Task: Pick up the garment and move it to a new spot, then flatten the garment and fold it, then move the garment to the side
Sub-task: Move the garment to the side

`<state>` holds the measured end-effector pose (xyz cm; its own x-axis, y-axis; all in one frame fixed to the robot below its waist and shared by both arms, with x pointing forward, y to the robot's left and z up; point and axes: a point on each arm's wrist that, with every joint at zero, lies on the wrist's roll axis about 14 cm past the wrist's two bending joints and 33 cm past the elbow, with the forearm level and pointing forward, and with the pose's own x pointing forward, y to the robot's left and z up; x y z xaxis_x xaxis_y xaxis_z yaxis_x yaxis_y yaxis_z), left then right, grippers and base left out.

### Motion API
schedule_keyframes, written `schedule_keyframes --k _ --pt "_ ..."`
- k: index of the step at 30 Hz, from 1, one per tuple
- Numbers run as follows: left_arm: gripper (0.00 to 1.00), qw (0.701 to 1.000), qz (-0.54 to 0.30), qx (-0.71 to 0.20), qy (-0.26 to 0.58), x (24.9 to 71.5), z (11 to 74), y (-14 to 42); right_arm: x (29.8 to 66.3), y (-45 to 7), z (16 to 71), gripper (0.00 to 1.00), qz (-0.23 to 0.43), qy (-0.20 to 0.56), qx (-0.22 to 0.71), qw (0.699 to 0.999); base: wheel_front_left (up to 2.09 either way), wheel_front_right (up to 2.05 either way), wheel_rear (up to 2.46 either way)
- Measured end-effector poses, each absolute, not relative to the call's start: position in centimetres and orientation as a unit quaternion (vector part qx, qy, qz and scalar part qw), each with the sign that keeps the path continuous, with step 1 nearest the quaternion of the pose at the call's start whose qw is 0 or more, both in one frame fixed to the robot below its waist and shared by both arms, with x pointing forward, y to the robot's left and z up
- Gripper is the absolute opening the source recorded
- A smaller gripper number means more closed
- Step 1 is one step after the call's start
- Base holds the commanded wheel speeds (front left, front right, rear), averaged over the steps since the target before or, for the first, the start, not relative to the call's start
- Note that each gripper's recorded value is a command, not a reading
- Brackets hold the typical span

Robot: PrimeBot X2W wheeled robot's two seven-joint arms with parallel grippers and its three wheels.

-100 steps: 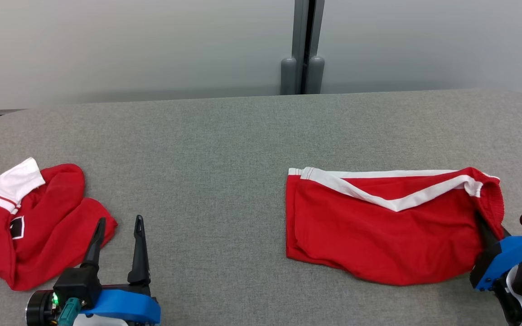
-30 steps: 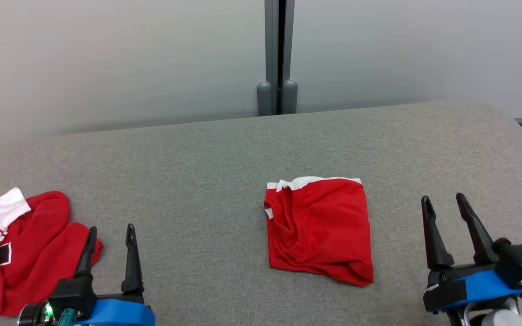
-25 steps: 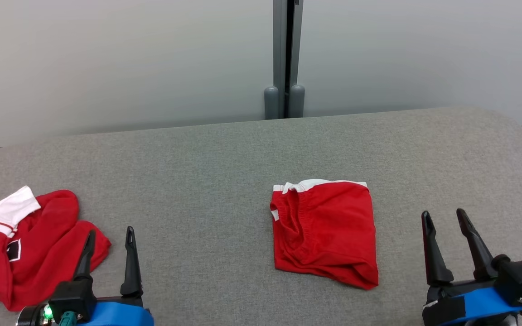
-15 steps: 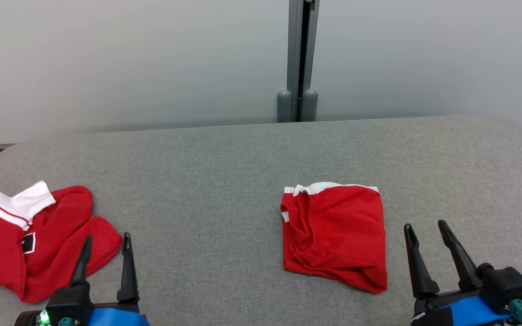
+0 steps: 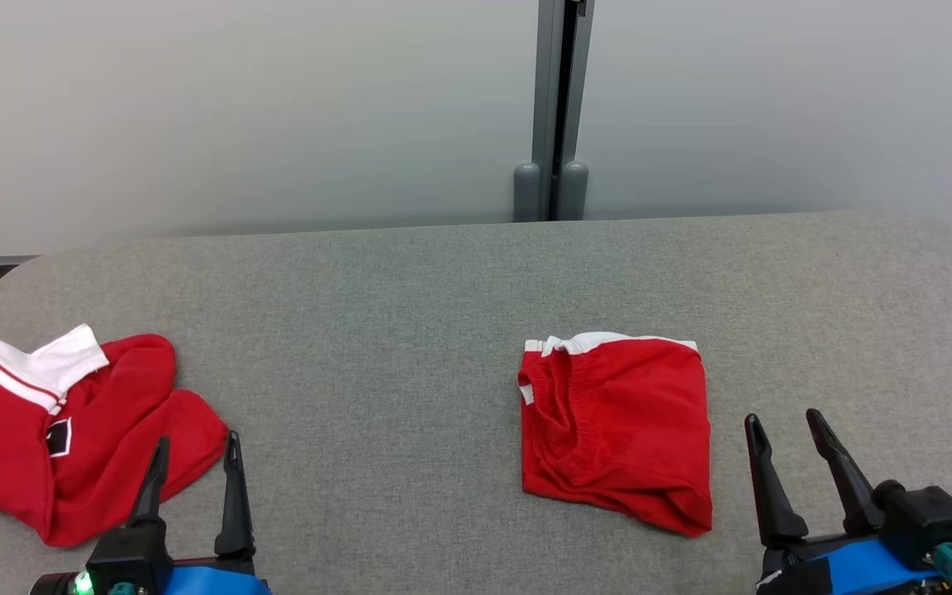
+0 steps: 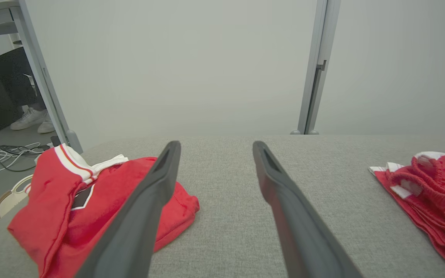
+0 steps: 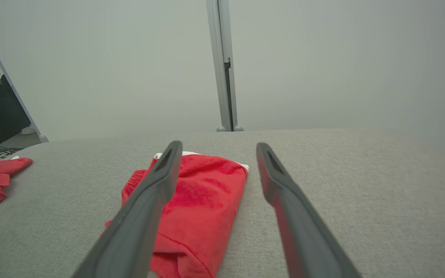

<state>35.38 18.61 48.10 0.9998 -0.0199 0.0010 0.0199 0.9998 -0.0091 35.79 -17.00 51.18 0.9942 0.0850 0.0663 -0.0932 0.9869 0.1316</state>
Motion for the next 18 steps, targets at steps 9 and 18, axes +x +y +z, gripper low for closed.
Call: schedule_keyframes --k 9,18 --pt "1.0 1.0 -0.014 -0.006 0.003 35.8 47.9 18.3 37.0 -16.7 52.7 1.0 0.051 -0.046 0.048 0.997 0.0 0.0 0.0" --pt "1.0 1.0 -0.026 -0.007 0.003 37.0 47.9 17.4 41.7 -15.7 55.1 1.0 0.07 -0.052 0.016 0.996 0.0 0.0 0.0"
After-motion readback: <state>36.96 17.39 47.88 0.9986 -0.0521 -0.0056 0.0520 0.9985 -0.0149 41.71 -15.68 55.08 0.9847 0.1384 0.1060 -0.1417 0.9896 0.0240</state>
